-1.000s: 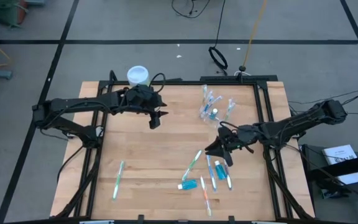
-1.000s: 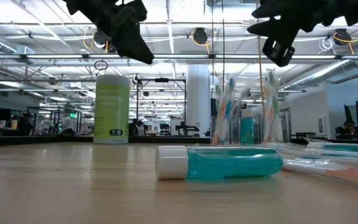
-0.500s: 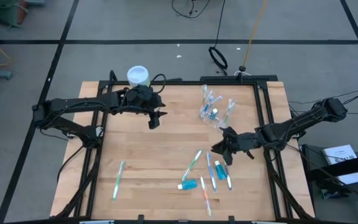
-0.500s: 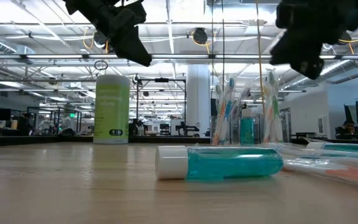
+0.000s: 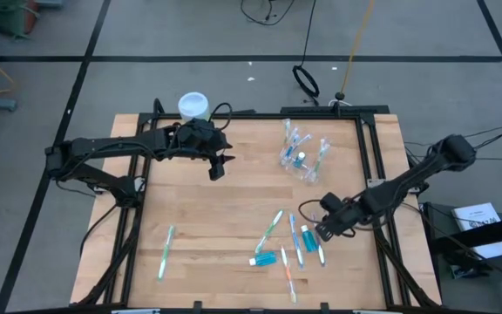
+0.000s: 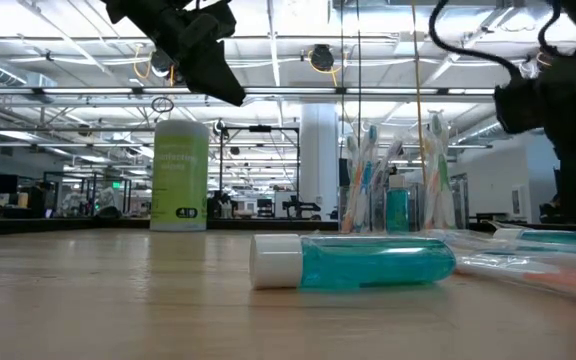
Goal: Pick & Place toothbrushing station
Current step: Put the violet toothbrush into the transparent organizer
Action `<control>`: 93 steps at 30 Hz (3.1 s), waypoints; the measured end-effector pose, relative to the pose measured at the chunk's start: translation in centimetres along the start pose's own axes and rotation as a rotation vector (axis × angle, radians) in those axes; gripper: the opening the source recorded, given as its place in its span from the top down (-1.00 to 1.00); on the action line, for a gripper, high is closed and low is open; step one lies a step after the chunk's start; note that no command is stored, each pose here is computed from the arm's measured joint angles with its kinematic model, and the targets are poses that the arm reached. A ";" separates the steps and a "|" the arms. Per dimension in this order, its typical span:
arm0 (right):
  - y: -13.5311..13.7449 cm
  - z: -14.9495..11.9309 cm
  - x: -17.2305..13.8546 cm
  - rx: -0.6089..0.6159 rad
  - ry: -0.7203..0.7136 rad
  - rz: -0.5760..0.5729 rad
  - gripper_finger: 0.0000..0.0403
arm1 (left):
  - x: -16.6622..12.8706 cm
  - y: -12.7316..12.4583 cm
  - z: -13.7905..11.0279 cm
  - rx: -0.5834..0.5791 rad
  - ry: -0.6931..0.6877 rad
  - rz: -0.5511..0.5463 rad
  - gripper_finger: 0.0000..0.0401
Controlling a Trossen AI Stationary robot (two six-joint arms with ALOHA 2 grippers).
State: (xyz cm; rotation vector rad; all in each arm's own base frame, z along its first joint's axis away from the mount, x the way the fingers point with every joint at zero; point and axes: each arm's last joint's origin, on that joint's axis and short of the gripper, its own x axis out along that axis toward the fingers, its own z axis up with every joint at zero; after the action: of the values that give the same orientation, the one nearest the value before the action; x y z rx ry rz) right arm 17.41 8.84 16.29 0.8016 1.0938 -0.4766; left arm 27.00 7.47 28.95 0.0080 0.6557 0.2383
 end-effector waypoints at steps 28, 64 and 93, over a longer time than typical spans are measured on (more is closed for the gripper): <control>1.3 0.8 0.5 -0.160 -0.100 0.092 0.20 | 0.0 0.0 0.0 0.000 -0.004 0.000 0.12; -0.9 2.0 3.3 -0.488 -0.470 0.134 0.97 | 0.0 0.0 0.3 0.004 -0.026 0.002 0.12; -3.0 9.9 -1.7 -0.349 -1.272 -0.392 1.00 | 0.0 0.0 0.2 0.005 -0.025 0.002 0.12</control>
State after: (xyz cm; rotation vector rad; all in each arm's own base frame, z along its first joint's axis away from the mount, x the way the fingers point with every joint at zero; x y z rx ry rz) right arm 20.55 -0.73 19.07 -0.1168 0.0972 -0.9112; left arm 27.15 7.51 29.14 0.0160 0.6314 0.2384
